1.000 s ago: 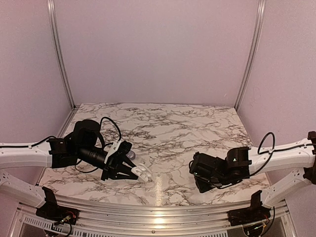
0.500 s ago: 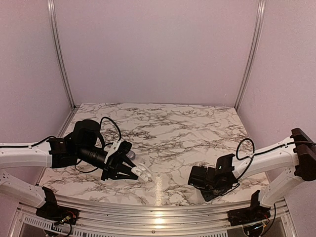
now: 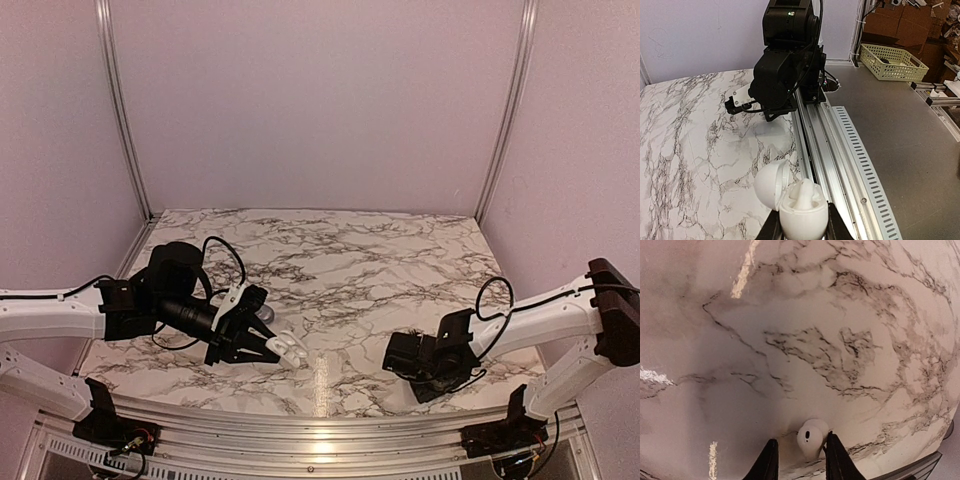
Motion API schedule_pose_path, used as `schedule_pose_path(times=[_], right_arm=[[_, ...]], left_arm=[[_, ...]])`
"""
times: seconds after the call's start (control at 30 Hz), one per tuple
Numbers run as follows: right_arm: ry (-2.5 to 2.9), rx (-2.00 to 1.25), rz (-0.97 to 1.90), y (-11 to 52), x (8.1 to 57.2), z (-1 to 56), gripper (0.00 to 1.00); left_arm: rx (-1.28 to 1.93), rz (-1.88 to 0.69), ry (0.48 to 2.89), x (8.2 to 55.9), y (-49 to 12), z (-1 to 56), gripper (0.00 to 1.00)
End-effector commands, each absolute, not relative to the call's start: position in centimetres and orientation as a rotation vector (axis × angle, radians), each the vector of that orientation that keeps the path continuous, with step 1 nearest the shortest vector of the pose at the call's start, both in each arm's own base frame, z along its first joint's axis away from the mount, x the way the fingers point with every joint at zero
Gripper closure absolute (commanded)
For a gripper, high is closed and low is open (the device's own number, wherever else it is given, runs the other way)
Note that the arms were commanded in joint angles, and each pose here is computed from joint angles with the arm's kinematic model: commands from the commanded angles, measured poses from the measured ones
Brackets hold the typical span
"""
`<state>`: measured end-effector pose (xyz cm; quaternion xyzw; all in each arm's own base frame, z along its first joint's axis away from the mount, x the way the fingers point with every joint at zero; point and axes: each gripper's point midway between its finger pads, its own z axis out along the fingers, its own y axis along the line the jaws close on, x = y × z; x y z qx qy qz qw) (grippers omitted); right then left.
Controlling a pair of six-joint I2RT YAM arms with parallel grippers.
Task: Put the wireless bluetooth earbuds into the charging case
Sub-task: Pick up the right earbud from the center of the board.
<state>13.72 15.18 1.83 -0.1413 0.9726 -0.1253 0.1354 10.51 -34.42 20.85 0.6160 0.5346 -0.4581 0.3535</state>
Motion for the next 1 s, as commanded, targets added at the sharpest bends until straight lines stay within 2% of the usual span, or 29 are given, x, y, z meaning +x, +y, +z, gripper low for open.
schedule_pose_path(times=[0.0,0.1,0.37,0.43,0.73,0.97], right_arm=[[2.797,-0.357,-0.409,14.4,14.2,1.8,0.78],[2.784,-0.336,-0.429,14.2,14.4,1.9,0.87],[2.738,-0.291,-0.449,14.0,15.2,3.0,1.0],[2.722,-0.28,-0.401,14.7,15.6,3.8,1.0],[2.591,-0.422,0.328,24.2,16.3,10.4,1.0],[2.468,-0.667,0.824,31.5,14.1,14.3,1.0]], left_arm=[[1.567,-1.181,1.336,10.7,-34.4,22.3,1.0],[1.567,-1.182,1.338,10.7,-34.4,22.3,1.0],[1.566,-1.18,1.338,10.7,-34.4,22.3,1.0],[1.561,-1.175,1.339,10.8,-34.4,22.3,1.0],[1.467,-1.029,1.408,13.1,-34.1,22.2,1.0],[1.449,-1.002,1.409,13.4,-33.9,22.2,1.0]])
